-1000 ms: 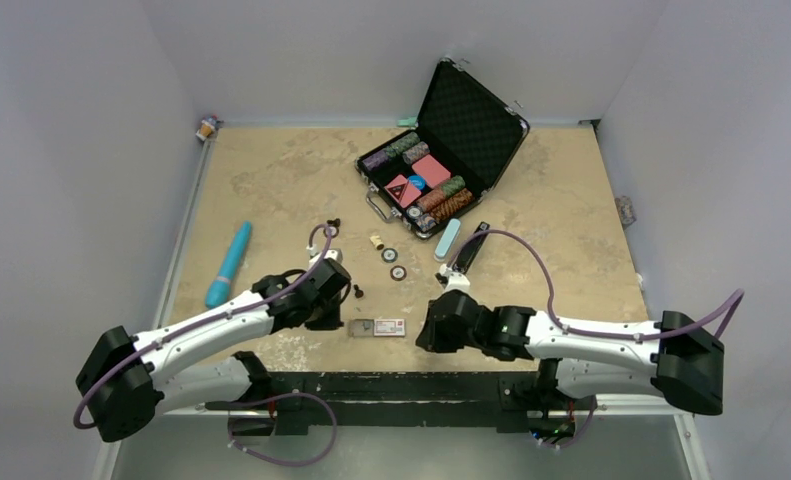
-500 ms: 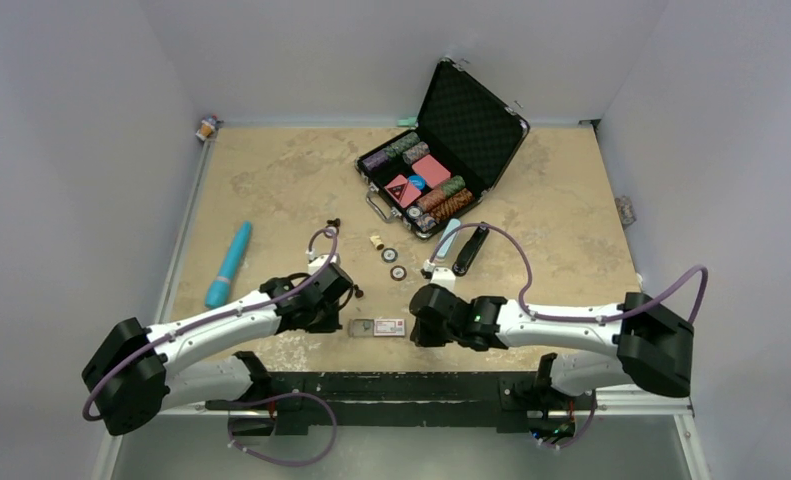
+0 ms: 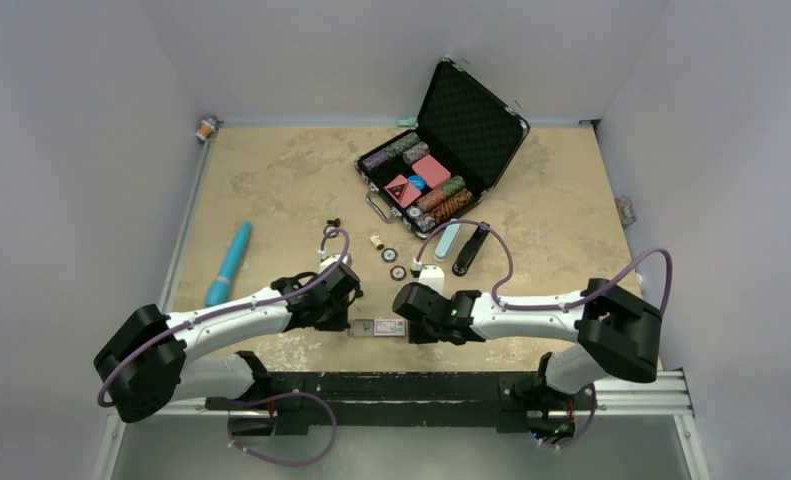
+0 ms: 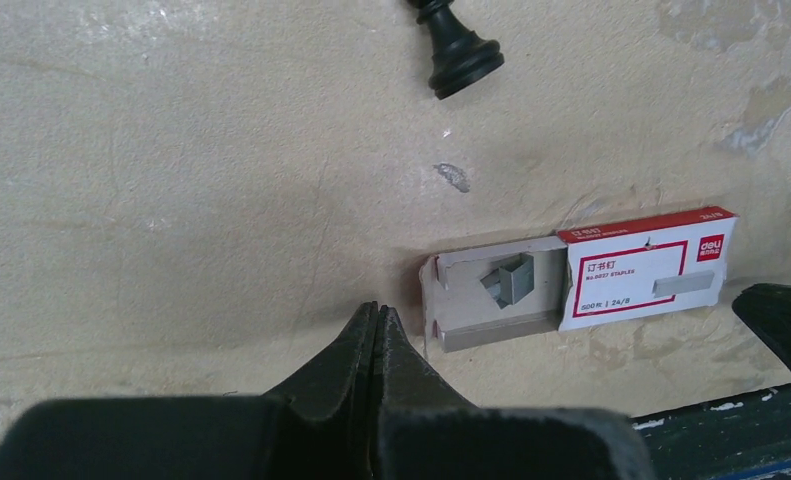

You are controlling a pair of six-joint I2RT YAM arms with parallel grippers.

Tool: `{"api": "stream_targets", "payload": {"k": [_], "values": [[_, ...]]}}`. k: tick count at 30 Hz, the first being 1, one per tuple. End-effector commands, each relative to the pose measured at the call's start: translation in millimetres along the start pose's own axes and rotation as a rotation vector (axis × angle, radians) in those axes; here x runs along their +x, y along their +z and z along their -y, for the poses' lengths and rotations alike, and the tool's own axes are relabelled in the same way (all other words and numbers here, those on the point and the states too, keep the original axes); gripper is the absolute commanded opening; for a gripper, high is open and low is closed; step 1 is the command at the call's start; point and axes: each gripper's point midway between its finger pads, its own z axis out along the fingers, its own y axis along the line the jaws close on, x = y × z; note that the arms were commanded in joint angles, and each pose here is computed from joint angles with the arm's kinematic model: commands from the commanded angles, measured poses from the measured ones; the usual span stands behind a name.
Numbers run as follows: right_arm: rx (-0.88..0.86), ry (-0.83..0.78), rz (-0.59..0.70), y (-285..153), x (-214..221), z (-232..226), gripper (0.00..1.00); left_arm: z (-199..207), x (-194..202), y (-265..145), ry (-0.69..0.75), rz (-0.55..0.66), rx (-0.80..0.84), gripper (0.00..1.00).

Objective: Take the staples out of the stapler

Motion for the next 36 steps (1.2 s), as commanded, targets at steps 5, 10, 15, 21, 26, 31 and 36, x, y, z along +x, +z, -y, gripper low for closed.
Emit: {"api": "stream_targets", "payload": {"k": [5, 10, 15, 21, 26, 31, 36], "values": [[0.063, -0.034, 0.053, 10.6, -16.7, -3.7, 0.00, 9.1, -5.0, 5.0, 0.023, 0.017, 0.042, 0.00], [0.098, -0.039, 0.065, 15.3, -22.7, -1.1, 0.00, 11.0, -5.5, 5.5, 0.029, 0.016, 0.052, 0.00], [0.108, -0.050, 0.063, 19.7, -24.1, -1.8, 0.00, 15.2, -2.7, 6.8, 0.030, 0.005, 0.078, 0.00], [0.109, -0.057, 0.064, 23.2, -25.0, -2.8, 0.00, 22.8, -0.7, 7.2, 0.017, 0.000, 0.124, 0.00], [0.113, -0.064, 0.055, 27.3, -22.1, -1.7, 0.00, 24.5, 1.6, 11.3, 0.013, -0.006, 0.135, 0.00], [0.116, -0.068, 0.050, 29.1, -20.0, 0.0, 0.00, 23.0, 4.6, 14.6, 0.004, -0.012, 0.132, 0.00], [0.116, -0.070, 0.045, 29.7, -18.5, 0.9, 0.00, 23.9, 6.2, 15.8, 0.000, -0.012, 0.142, 0.00]]}}
